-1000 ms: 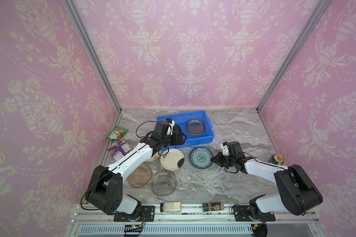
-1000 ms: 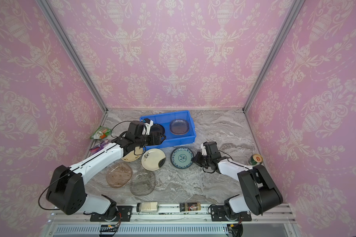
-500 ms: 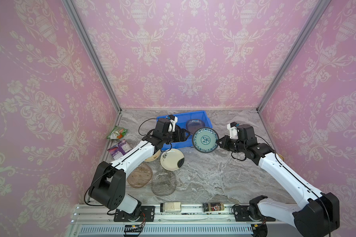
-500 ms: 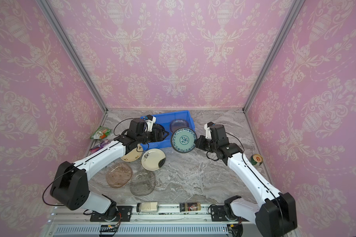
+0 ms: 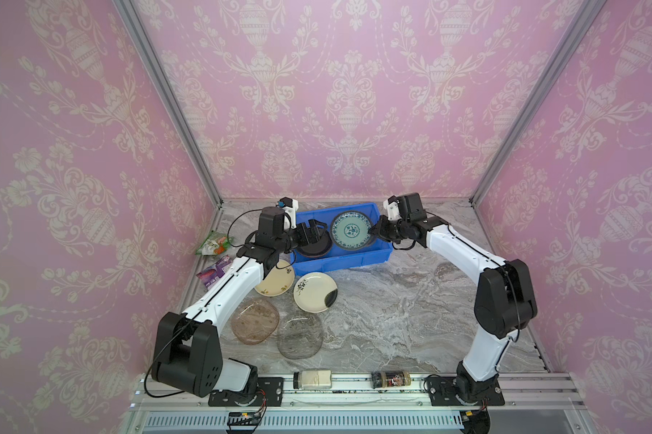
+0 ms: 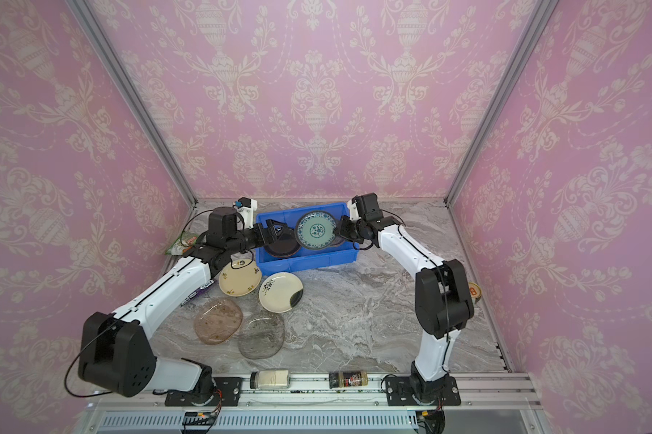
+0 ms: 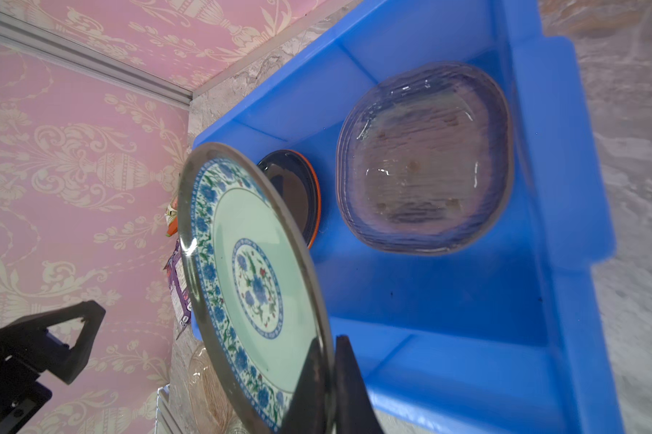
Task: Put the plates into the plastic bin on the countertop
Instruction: 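Close the left gripper on the blue-and-white plate rim while the right gripper holds it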
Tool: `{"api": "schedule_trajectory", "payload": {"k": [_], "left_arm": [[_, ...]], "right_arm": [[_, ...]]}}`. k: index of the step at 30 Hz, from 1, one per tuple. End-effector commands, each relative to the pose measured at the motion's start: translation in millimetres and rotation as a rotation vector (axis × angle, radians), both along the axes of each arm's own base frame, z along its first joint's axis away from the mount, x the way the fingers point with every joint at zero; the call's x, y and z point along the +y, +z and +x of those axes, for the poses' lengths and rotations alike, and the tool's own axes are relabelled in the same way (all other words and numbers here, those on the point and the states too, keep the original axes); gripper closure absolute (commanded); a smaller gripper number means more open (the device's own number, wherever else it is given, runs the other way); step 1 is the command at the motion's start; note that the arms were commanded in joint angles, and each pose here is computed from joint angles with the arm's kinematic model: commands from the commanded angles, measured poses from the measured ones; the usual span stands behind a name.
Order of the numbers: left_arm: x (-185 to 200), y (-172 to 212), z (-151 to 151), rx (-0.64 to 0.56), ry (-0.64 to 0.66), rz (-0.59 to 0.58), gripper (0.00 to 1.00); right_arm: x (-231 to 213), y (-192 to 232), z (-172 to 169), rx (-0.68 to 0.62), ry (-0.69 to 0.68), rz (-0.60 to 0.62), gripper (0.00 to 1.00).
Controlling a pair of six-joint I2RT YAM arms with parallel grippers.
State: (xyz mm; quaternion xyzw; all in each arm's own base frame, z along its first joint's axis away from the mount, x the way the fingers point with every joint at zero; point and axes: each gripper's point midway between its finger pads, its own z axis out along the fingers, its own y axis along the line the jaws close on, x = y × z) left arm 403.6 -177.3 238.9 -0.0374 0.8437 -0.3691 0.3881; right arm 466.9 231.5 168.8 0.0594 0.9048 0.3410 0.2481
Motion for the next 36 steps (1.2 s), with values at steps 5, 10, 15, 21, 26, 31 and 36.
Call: {"api": "schedule_trajectory", "payload": {"k": [5,10,15,21,26,31,36], "left_arm": [[13.5,-23.6,-0.6,0.076,0.046,-0.026,0.06],[17.4,-31.4,-1.9,0.087,0.062,-0.024,0.06],[18.7,-34.6,-1.9,0.089,0.071,-0.024,0.06],[22.0,-36.0,-4.2,0.088,0.078,-0.005,0.06],[23.5,-39.9,-5.3,0.096,0.083,-0.003,0.06],[25.2,-42.7,-7.4,0.101,0.083,0.008,0.05],[25.5,-44.3,-8.8,0.106,0.082,0.014,0.05]], "right_arm": [[55.8,-2.9,34.3,0.01,0.061,0.078,1.0],[77.4,-30.6,47.8,0.064,0.071,0.083,1.0],[94.4,-57.9,54.8,0.107,0.07,0.071,1.0],[109.6,-80.6,53.4,0.135,0.087,0.053,1.0],[119.8,-88.1,51.4,0.144,0.097,0.051,1.0],[128.6,-93.8,48.6,0.157,0.111,0.045,1.0],[133.2,-90.5,46.3,0.15,0.121,0.031,0.78]]}}
